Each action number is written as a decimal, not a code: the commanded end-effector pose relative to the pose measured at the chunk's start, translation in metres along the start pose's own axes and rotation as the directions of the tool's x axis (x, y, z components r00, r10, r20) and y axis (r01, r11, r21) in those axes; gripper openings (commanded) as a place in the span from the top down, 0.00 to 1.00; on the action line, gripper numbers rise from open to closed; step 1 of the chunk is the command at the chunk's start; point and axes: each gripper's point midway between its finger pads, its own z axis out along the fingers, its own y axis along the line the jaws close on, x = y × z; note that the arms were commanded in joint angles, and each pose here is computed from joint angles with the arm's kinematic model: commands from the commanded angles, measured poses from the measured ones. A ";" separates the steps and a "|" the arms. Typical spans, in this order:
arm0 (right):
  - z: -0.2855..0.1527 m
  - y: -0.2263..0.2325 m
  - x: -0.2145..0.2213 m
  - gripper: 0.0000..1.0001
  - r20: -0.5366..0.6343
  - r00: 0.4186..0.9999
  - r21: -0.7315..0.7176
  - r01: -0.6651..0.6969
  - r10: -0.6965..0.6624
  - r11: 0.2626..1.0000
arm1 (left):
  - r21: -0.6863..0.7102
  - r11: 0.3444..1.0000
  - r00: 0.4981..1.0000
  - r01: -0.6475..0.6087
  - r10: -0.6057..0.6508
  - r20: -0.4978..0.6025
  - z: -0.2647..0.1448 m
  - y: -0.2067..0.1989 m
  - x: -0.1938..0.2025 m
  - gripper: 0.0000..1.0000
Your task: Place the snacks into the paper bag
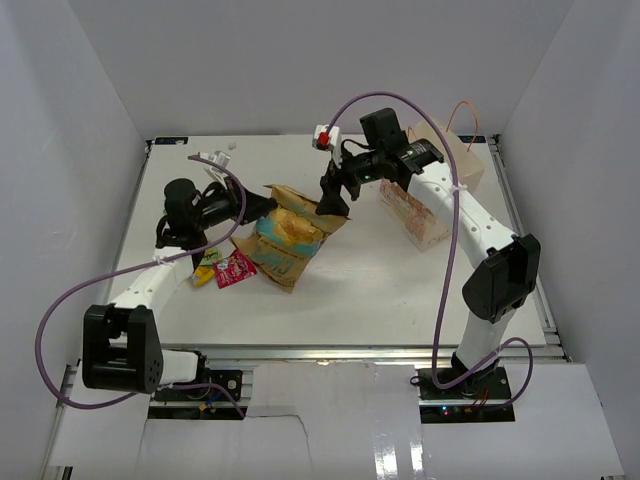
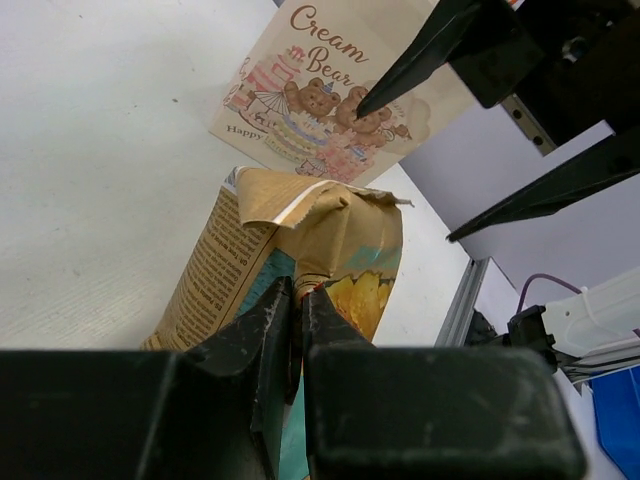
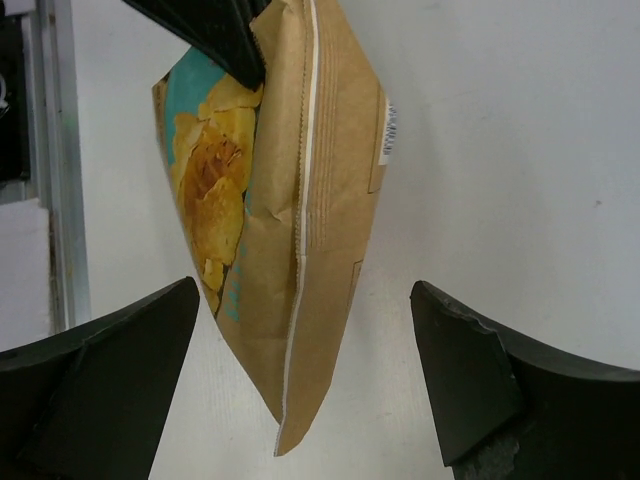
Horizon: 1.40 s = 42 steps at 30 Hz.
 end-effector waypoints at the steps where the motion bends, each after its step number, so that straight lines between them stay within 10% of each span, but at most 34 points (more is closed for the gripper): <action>1: 0.007 0.036 0.010 0.08 -0.030 0.999 -0.122 0.019 -0.023 0.992 | 0.052 0.996 0.997 -0.075 0.073 0.038 -0.008 -0.026 -0.008 1.00; 12: 0.033 0.039 0.024 0.01 -0.090 0.995 -0.094 0.029 -0.038 0.995 | 0.090 0.991 0.994 -0.098 0.093 0.058 -0.021 -0.052 -0.007 1.00; 20: 0.034 0.038 0.024 0.36 -0.088 0.994 -0.091 0.051 -0.059 0.995 | 0.103 0.990 0.993 -0.099 0.093 0.068 -0.029 -0.063 -0.003 1.00; 25: 0.027 0.053 0.011 0.81 -0.041 0.995 -0.156 0.082 -0.089 0.984 | 0.106 0.990 0.993 -0.097 0.089 0.075 -0.032 -0.068 -0.004 1.00; 33: -0.020 0.066 -0.038 0.92 0.070 0.975 -0.095 0.218 -0.212 0.971 | -0.057 0.995 0.970 -0.087 0.098 0.224 -0.044 -0.067 -0.042 0.26; 42: -0.155 0.026 -0.120 0.92 0.253 0.909 0.256 0.266 -0.330 0.929 | -0.320 0.932 0.917 -0.169 0.268 0.297 -0.089 -0.076 -0.071 0.07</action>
